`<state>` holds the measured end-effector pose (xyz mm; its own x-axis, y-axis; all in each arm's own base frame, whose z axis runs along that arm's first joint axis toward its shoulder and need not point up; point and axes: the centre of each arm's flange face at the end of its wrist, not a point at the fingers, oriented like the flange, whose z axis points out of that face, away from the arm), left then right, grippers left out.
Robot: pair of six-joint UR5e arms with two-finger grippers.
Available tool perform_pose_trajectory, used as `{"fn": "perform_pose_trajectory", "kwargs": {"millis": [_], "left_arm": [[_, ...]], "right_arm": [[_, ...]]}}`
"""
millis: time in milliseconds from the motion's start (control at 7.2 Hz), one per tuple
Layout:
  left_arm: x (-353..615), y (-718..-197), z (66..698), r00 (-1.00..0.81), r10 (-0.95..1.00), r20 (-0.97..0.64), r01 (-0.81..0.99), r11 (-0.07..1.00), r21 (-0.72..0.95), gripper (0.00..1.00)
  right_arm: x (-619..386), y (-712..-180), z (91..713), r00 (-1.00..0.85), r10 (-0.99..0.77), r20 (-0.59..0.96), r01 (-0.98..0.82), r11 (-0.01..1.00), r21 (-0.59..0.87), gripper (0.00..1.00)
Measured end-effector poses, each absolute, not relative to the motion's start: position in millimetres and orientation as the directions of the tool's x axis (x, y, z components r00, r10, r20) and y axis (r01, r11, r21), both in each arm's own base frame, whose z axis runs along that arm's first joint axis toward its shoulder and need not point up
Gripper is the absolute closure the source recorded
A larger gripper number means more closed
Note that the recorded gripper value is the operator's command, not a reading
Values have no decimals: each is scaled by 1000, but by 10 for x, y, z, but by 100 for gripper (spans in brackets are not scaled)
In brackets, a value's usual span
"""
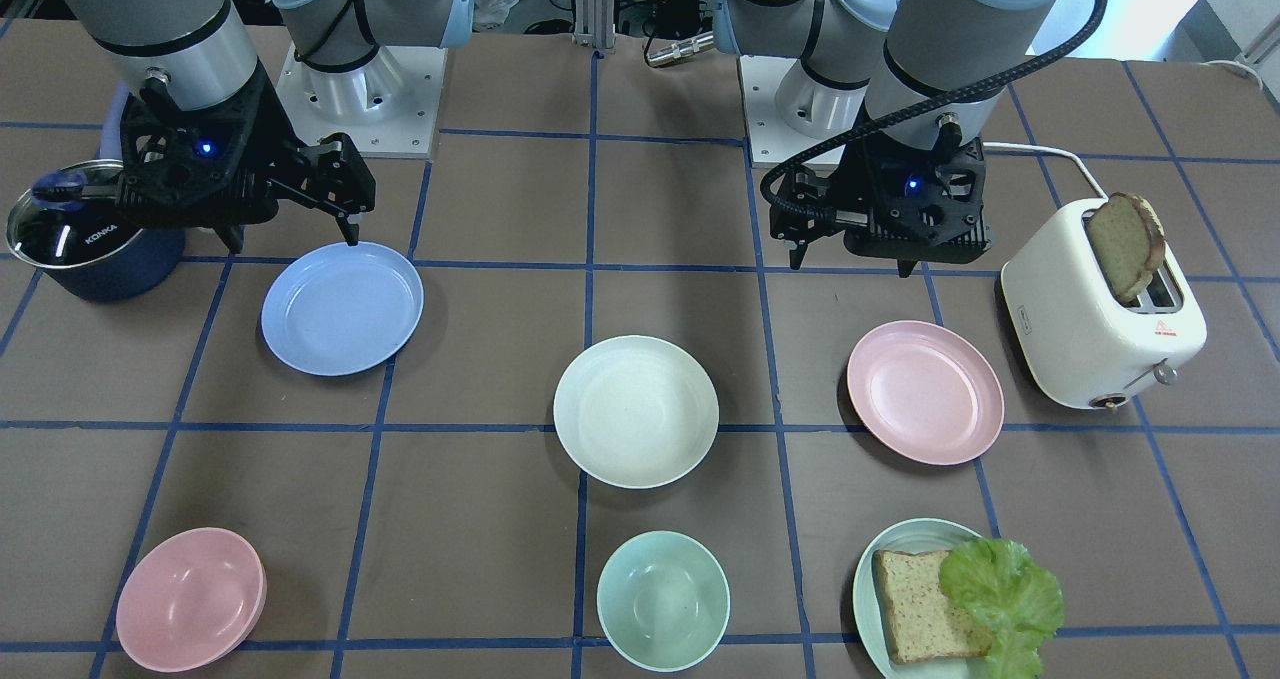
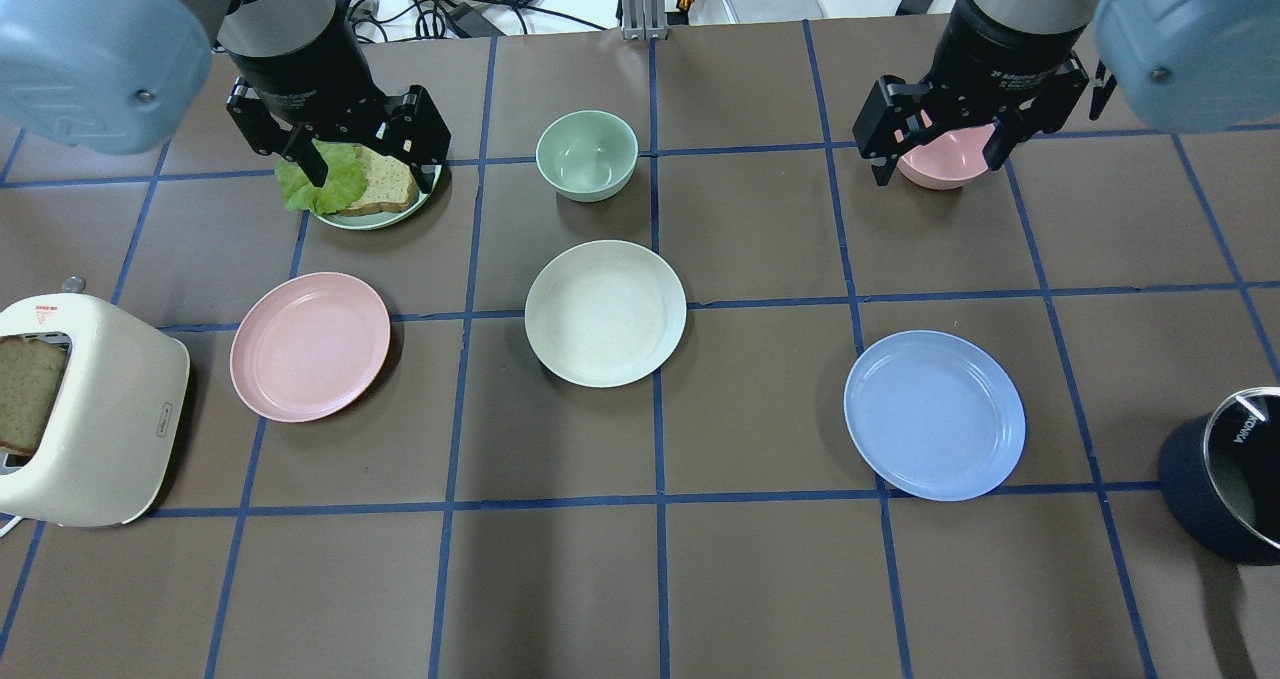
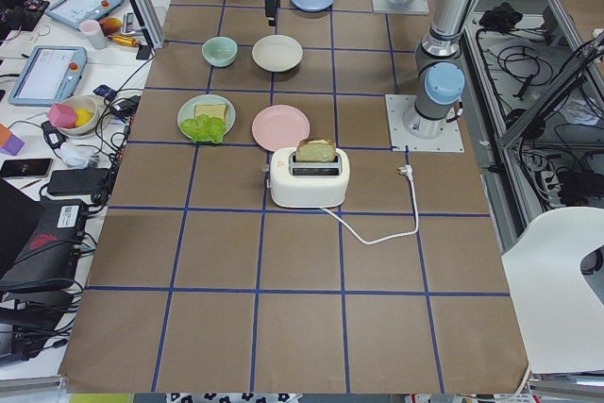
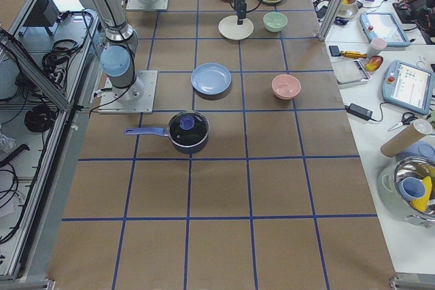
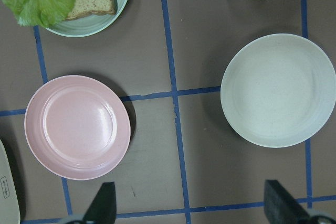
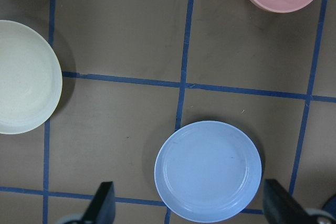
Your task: Stack three plates with pink and blue
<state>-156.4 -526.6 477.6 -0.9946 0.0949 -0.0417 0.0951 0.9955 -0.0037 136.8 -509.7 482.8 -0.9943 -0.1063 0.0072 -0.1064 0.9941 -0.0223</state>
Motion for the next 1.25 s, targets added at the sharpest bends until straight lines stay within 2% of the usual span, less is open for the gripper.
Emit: {"fn": "perform_pose_trajectory", "kwargs": {"millis": [1250], "left_arm": [[-1540, -5283, 4722, -995, 90, -41, 90, 996, 6, 0]], "right_arm": [[1371, -5113, 4788, -995, -102, 3, -102, 995, -15, 0]]}}
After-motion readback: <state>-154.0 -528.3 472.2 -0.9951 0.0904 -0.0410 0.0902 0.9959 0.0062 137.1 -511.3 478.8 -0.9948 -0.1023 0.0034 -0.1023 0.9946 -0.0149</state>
